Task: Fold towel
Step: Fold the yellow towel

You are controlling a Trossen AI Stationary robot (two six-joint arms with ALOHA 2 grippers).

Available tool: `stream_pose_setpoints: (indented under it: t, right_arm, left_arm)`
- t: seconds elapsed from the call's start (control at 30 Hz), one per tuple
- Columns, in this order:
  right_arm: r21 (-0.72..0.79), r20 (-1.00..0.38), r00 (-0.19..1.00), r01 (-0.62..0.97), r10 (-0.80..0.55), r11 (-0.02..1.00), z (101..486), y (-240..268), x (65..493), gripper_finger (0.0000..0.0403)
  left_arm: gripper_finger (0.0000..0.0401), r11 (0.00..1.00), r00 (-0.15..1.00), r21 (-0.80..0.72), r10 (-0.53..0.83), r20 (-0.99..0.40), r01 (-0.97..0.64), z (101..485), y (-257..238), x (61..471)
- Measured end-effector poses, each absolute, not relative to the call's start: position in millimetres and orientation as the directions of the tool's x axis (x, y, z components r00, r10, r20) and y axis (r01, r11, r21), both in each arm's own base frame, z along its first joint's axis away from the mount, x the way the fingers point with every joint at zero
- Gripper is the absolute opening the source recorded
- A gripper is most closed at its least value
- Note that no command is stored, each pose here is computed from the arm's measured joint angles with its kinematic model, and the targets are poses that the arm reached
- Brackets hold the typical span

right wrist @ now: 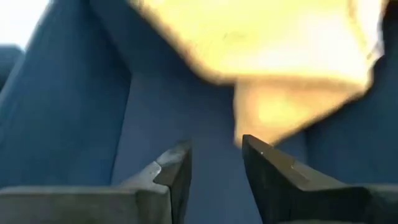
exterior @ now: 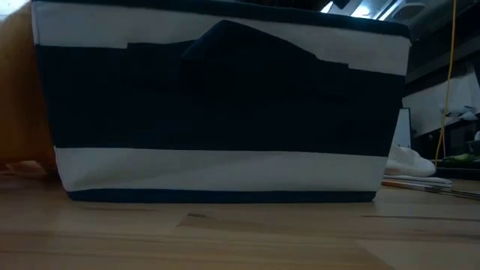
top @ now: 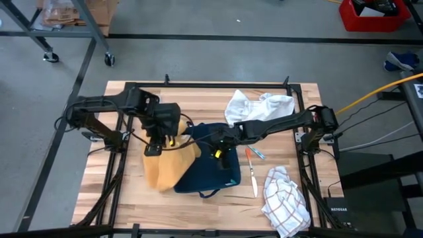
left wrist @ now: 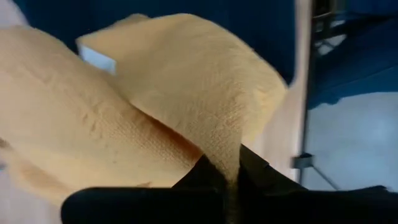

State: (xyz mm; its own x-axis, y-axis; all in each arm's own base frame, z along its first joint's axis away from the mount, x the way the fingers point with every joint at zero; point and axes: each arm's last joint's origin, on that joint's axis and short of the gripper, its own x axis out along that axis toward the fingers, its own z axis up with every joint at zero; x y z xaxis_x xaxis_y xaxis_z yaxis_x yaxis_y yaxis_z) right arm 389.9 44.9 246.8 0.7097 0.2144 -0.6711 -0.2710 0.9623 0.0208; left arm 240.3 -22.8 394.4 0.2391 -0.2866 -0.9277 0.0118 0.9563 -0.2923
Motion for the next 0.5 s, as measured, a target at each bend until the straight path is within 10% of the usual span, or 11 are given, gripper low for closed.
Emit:
stream_pose_setpoints:
  t: [0.5]
  right_arm:
    - [-0.036, -0.334, 0.894, -0.329, 0.299, 0.944, 279, 43, 410, 0.0145]
  left_arm:
    - [0.0, 0.94, 0.214, -0.339, -0.34, -0.916, 0.046, 395, -70, 236]
